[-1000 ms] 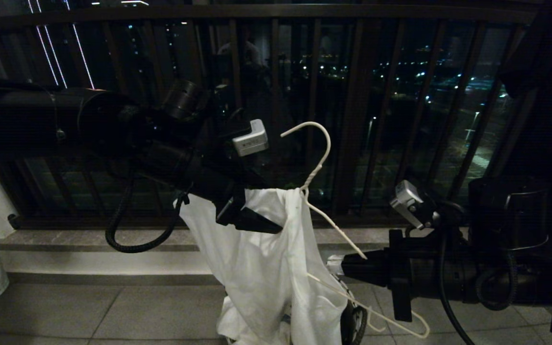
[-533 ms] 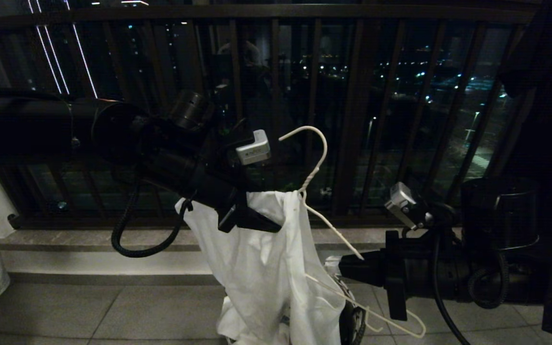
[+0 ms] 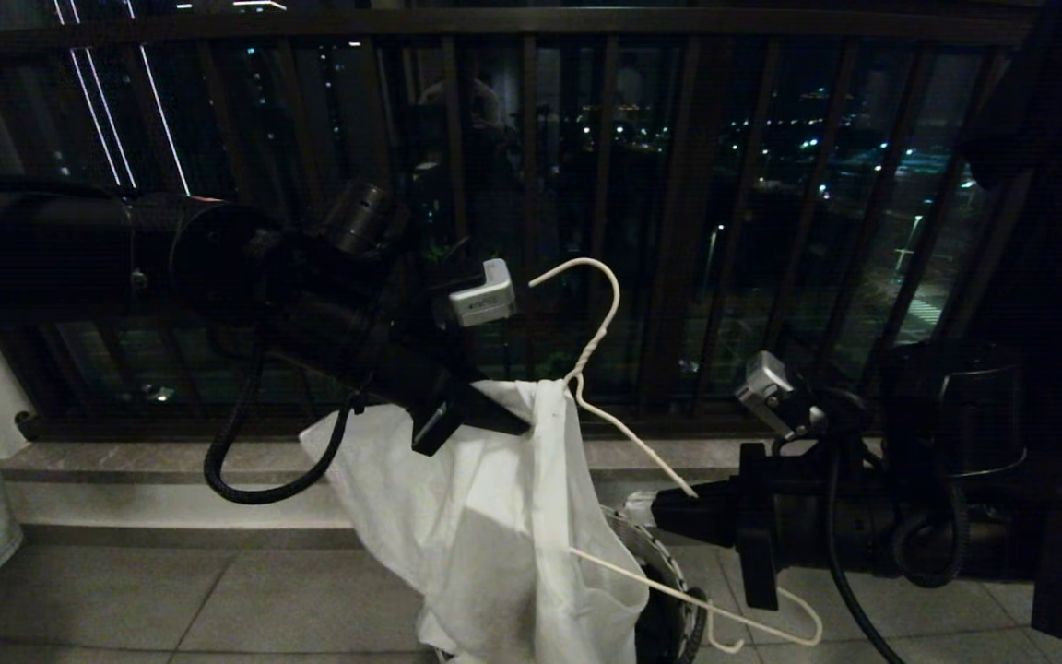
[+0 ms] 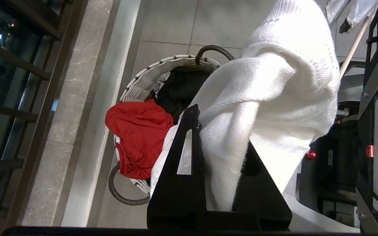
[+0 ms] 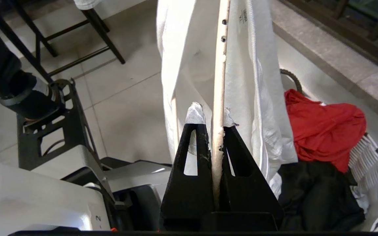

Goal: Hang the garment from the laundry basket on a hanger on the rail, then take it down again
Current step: Hang the clothes on the clothes rack

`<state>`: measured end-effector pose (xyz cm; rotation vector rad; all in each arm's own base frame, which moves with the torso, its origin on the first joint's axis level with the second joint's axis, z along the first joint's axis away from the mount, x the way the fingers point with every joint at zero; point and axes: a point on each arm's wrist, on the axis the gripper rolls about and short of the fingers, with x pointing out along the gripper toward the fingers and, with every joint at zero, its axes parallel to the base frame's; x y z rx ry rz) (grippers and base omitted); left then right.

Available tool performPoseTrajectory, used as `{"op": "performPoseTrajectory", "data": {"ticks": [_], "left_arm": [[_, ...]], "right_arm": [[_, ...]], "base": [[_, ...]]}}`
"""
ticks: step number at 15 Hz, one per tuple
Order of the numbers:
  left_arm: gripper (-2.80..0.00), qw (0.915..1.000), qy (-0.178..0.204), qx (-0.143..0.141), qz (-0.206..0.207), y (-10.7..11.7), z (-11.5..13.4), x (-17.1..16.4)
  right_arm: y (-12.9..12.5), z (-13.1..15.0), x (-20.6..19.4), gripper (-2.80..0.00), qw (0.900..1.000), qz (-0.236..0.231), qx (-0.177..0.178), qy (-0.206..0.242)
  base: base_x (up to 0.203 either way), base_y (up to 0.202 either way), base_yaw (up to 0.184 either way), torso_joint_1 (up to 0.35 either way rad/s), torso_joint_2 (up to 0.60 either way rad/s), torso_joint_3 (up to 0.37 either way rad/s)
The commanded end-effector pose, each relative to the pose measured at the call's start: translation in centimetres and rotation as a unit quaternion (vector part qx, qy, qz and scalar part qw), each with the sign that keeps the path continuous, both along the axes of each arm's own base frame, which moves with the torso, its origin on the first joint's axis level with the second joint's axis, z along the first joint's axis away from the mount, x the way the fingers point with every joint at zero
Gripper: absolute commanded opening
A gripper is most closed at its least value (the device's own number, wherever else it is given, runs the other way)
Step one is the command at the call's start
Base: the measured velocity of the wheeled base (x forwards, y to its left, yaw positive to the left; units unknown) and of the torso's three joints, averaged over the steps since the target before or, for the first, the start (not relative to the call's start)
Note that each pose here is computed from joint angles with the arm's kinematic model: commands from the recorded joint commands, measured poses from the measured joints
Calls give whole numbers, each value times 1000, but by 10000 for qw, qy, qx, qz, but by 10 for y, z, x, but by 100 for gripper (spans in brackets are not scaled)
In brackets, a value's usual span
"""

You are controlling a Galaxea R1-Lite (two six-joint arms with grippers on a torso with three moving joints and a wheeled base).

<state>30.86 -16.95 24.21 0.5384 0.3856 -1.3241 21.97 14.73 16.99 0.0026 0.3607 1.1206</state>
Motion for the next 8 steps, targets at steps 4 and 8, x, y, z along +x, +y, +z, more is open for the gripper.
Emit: {"op": "performPoseTrajectory", "data": {"ticks": [4, 8], "left_arm": [[-280, 10000, -48, -29, 7, 3, 4, -2], [-280, 10000, -70, -37, 40, 6, 5, -2]], "right_arm": [[1, -4, 3, -280, 10000, 3, -31, 61], [1, -2, 5, -280, 10000, -41, -11, 28]], "base": [[0, 0, 0, 0, 0, 0], [0, 0, 0, 0, 0, 0]]}}
